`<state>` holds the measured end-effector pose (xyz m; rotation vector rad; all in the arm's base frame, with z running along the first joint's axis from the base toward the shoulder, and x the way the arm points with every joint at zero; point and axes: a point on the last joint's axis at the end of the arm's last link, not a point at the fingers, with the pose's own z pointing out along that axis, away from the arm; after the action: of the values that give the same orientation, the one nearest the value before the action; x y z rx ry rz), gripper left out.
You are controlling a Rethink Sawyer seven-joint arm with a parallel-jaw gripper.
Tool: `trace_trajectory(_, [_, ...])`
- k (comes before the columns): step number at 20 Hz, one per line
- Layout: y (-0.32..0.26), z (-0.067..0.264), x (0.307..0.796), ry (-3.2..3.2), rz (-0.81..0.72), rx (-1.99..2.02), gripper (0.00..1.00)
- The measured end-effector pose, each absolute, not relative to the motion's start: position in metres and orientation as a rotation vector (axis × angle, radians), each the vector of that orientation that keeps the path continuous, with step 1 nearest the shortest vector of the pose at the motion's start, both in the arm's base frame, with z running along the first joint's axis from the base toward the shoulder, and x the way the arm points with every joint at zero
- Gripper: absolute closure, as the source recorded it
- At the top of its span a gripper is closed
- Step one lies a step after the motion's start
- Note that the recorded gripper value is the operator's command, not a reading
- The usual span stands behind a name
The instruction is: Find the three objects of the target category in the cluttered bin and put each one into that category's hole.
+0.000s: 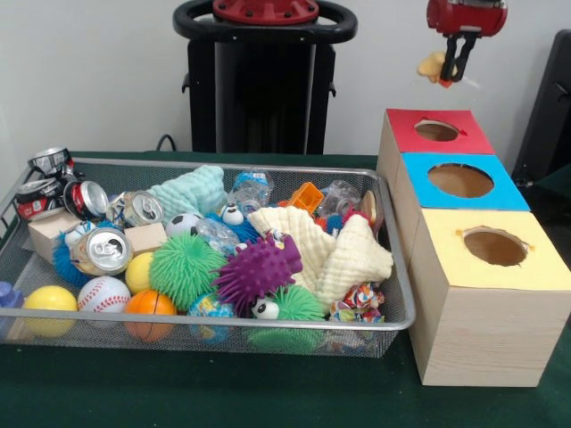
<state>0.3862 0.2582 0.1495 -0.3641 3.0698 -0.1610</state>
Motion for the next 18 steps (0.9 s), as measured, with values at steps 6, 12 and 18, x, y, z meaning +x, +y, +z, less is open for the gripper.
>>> trace_trajectory(6, [0.255, 0.176, 0.383, 3.122, -0.163, -0.336, 1.00])
trace_trajectory(12, [0.255, 0.182, 0.390, 3.124, -0.159, -0.322, 1.00])
trace_trajectory(18, [0.251, 0.176, 0.419, 3.108, -0.167, -0.294, 1.00])
